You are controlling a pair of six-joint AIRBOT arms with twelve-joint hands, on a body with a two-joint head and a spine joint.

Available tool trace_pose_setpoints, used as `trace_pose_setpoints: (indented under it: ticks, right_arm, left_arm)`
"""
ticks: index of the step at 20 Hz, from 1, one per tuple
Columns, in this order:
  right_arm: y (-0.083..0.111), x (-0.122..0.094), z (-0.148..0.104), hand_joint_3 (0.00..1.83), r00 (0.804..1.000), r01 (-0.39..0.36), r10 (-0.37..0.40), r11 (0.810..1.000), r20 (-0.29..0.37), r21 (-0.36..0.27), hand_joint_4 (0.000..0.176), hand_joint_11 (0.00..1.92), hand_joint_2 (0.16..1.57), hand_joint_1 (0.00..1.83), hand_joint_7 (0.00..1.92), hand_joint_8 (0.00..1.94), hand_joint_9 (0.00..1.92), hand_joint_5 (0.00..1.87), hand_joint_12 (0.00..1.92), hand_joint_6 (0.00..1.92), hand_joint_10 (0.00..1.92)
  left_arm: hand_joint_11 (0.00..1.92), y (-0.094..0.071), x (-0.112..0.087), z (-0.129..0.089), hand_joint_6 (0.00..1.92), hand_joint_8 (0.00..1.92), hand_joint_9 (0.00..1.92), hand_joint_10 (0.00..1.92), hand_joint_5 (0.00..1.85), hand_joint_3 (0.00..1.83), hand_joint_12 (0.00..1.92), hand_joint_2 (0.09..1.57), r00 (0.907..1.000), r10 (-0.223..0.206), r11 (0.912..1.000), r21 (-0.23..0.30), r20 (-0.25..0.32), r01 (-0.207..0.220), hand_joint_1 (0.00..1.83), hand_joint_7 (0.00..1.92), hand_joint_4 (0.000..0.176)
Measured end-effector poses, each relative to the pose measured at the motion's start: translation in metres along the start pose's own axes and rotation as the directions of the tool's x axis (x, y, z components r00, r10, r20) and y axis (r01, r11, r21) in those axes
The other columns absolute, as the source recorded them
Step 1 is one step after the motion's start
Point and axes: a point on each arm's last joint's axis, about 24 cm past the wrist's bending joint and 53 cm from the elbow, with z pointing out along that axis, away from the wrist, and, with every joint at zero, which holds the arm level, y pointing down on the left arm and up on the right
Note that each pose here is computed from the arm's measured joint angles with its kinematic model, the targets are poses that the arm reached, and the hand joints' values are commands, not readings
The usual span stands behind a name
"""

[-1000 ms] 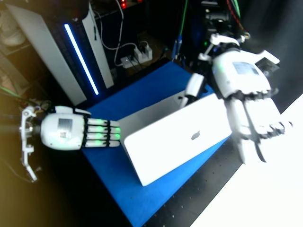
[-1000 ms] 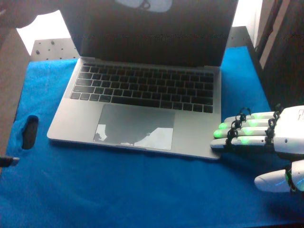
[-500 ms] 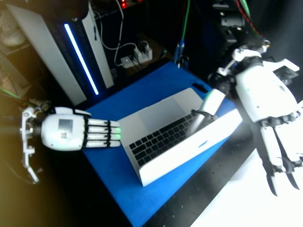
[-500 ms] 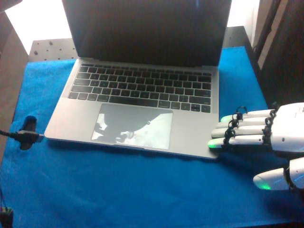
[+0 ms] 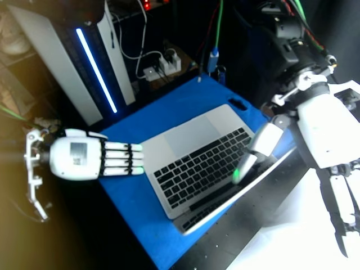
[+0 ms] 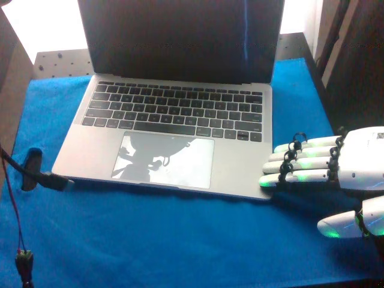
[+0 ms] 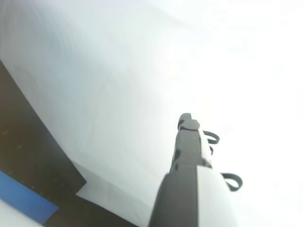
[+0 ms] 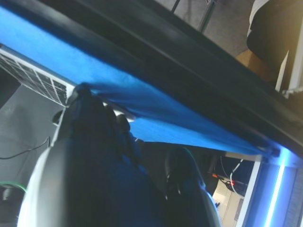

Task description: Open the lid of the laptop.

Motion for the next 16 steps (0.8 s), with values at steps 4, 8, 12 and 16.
trace_pose_setpoints:
  ticks: [4, 8, 12, 16]
  right_arm:
    - [0.000, 0.001, 0.001, 0.00, 1.000, 0.001, -0.001, 1.000, -0.002, -0.001, 0.000, 0.00, 1.44, 0.00, 0.00, 0.00, 0.00, 0.00, 0.00, 0.00, 0.00]
    - [0.000, 0.002, 0.001, 0.00, 1.000, -0.023, 0.023, 1.000, -0.007, 0.000, 0.000, 0.00, 1.44, 0.00, 0.00, 0.00, 0.00, 0.00, 0.00, 0.00, 0.00]
    - [0.000, 0.002, 0.001, 0.00, 0.998, -0.055, 0.055, 0.998, -0.008, 0.002, 0.000, 0.00, 1.43, 0.00, 0.00, 0.00, 0.00, 0.00, 0.00, 0.00, 0.00]
    - [0.000, 0.002, 0.001, 0.00, 0.998, -0.056, 0.056, 0.998, -0.009, 0.001, 0.000, 0.00, 1.43, 0.00, 0.00, 0.00, 0.00, 0.00, 0.00, 0.00, 0.00]
  left_arm:
    - [0.00, 0.005, 0.002, 0.004, 0.00, 0.00, 0.00, 0.00, 0.00, 0.01, 0.00, 0.98, 0.9999, -0.005, 0.9997, -0.025, -0.010, 0.005, 0.56, 0.00, 0.176]
    - [0.00, -0.003, 0.000, -0.009, 0.00, 0.00, 0.00, 0.00, 0.00, 0.00, 0.00, 0.93, 0.9999, -0.013, 0.9994, 0.031, 0.000, 0.013, 0.56, 0.00, 0.176]
    - [0.00, -0.015, -0.010, -0.039, 0.00, 0.00, 0.00, 0.00, 0.00, 0.00, 0.00, 0.93, 0.9947, -0.031, 0.9897, 0.142, 0.098, 0.017, 0.41, 0.00, 0.176]
    - [0.00, -0.026, -0.015, -0.061, 0.00, 0.00, 0.00, 0.00, 0.00, 0.03, 0.00, 0.99, 0.9910, -0.035, 0.9792, 0.203, 0.129, 0.008, 0.33, 0.00, 0.176]
